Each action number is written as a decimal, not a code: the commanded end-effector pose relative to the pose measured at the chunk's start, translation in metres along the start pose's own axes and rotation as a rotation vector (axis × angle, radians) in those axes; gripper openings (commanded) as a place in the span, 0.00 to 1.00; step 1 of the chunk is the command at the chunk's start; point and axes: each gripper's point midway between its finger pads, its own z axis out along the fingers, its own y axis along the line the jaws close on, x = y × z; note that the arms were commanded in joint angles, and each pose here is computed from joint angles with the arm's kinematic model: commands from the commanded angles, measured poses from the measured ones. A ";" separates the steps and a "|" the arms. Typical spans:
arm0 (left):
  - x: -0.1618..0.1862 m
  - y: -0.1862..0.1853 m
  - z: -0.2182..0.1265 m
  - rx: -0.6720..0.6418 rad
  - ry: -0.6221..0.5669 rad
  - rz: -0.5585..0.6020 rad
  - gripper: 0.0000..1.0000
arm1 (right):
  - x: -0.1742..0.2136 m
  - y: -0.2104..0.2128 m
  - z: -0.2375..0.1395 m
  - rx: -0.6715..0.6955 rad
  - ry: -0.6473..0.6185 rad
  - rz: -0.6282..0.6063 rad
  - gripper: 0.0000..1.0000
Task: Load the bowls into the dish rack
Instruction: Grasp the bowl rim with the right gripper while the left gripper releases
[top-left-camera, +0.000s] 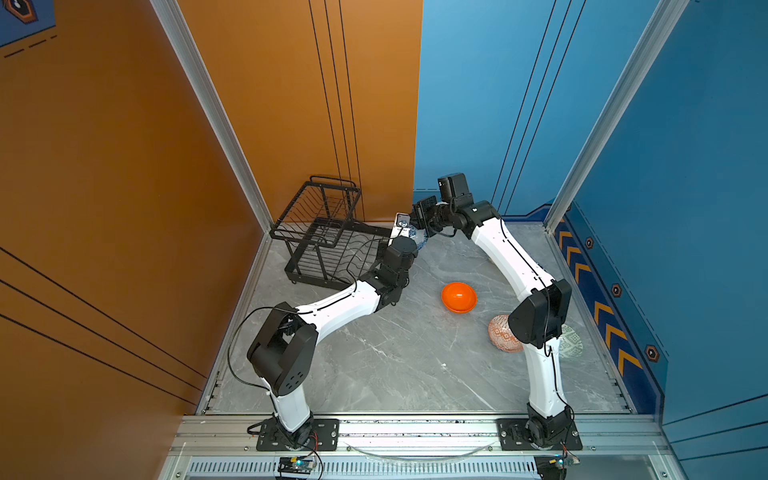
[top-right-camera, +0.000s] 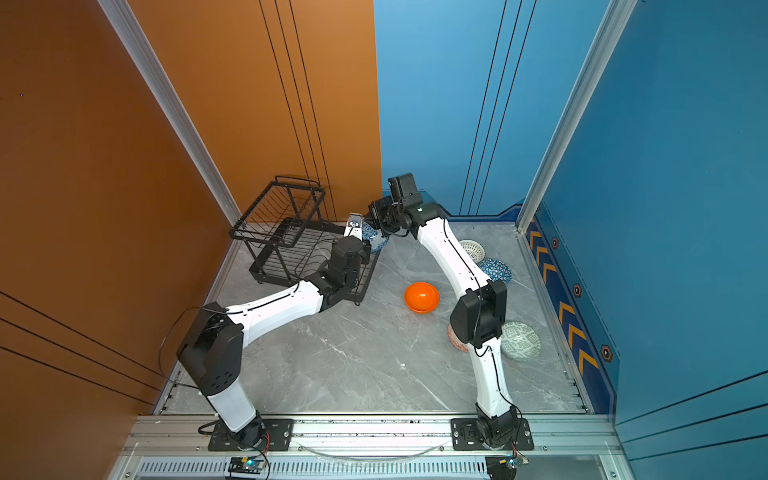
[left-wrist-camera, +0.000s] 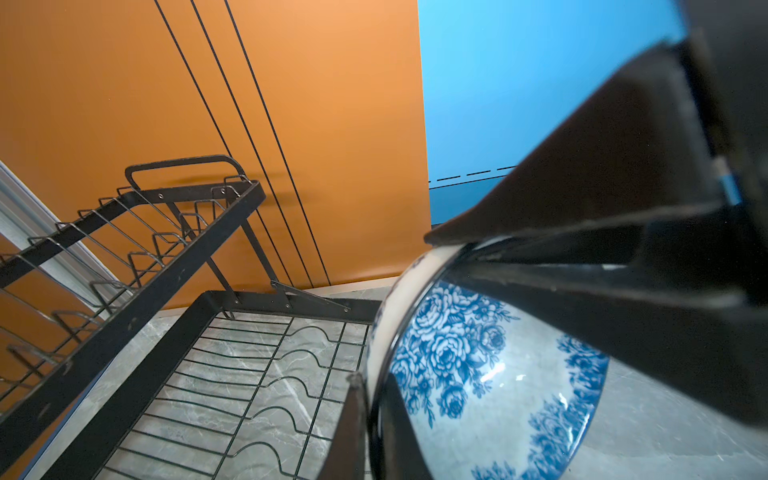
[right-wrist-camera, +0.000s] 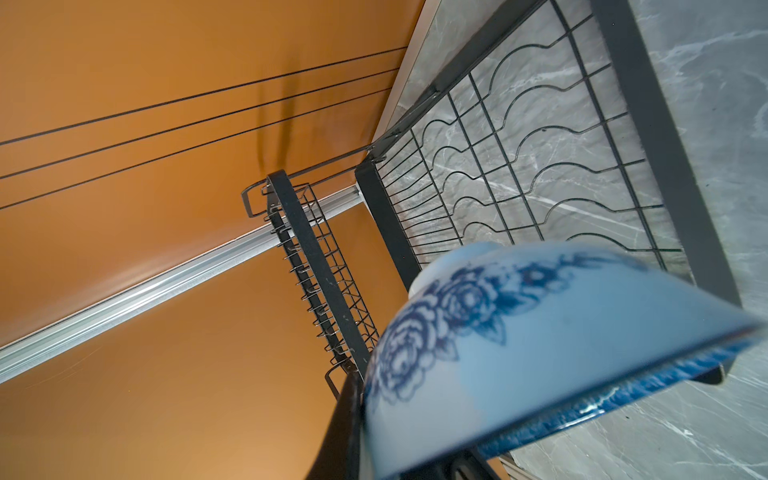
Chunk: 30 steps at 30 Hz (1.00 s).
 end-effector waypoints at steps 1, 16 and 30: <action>-0.016 0.008 -0.002 -0.020 -0.041 -0.014 0.02 | -0.028 -0.010 0.007 0.020 -0.064 -0.055 0.00; -0.019 0.027 -0.018 -0.025 -0.007 -0.073 0.98 | -0.063 0.002 -0.004 -0.032 -0.126 -0.115 0.00; -0.082 0.080 -0.038 0.141 0.236 -0.239 0.98 | -0.072 0.029 0.018 -0.196 -0.161 -0.371 0.00</action>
